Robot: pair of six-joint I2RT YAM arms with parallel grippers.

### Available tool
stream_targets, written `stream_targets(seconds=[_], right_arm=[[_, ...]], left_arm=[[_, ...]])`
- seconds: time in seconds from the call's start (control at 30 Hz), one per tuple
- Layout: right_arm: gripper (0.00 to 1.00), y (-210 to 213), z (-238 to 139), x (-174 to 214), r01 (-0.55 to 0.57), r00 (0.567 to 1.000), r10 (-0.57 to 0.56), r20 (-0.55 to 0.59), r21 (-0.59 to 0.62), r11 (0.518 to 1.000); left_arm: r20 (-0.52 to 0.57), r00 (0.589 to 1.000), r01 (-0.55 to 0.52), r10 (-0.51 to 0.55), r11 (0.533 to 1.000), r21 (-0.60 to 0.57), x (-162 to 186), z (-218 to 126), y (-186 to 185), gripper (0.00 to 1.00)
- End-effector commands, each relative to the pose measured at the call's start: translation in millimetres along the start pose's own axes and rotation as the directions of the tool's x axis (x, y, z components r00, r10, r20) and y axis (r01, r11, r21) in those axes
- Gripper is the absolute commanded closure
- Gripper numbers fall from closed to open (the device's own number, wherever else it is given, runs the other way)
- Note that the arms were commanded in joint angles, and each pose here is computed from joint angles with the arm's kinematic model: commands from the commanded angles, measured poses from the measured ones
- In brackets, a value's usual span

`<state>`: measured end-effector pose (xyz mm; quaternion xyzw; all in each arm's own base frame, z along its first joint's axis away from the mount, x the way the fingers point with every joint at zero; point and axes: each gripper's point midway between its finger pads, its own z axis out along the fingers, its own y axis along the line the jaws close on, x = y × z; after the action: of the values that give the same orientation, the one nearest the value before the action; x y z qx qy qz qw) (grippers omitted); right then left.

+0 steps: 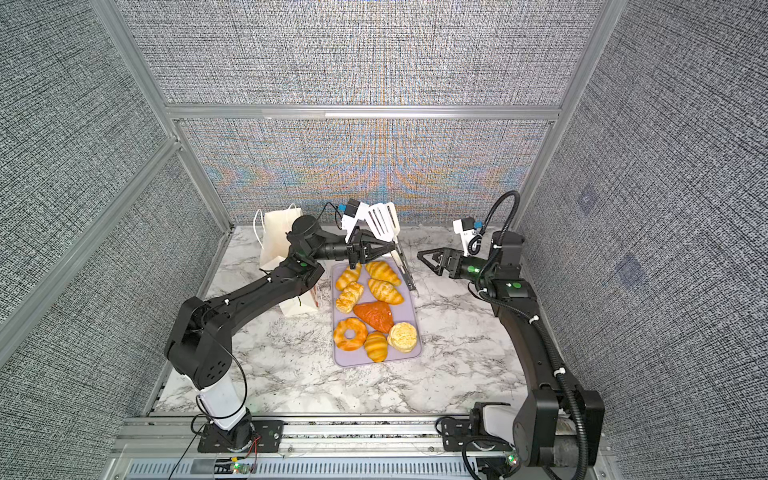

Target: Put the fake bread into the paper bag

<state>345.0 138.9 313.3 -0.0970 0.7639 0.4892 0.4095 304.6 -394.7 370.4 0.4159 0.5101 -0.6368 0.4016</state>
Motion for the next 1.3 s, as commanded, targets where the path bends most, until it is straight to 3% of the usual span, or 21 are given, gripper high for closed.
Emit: stream_targets(seconds=[0.0, 0.1, 0.37, 1.27], right_arm=[[0.01, 24, -5, -12, 0.057, 0.997, -0.052, 0.056, -0.084, 0.995], [0.01, 40, -10, -13, 0.104, 0.99, -0.091, 0.104, -0.126, 0.987], [0.02, 50, 9, 17, 0.121, 0.992, -0.111, 0.061, -0.189, 0.975], [0.09, 72, 43, 14, 0.163, 0.986, -0.163, 0.024, -0.263, 0.951]], left_arm=[[0.037, 0.998, -0.048, 0.048, 0.999, 0.002, -11, -1, -4, 0.98], [0.048, 0.998, -0.048, 0.049, 0.999, -0.008, -13, 0, -5, 0.99], [0.061, 0.997, -0.056, 0.055, 0.998, 0.003, -14, 8, -11, 0.99], [0.055, 0.996, -0.067, 0.064, 0.996, 0.056, -10, 25, -34, 0.98]])
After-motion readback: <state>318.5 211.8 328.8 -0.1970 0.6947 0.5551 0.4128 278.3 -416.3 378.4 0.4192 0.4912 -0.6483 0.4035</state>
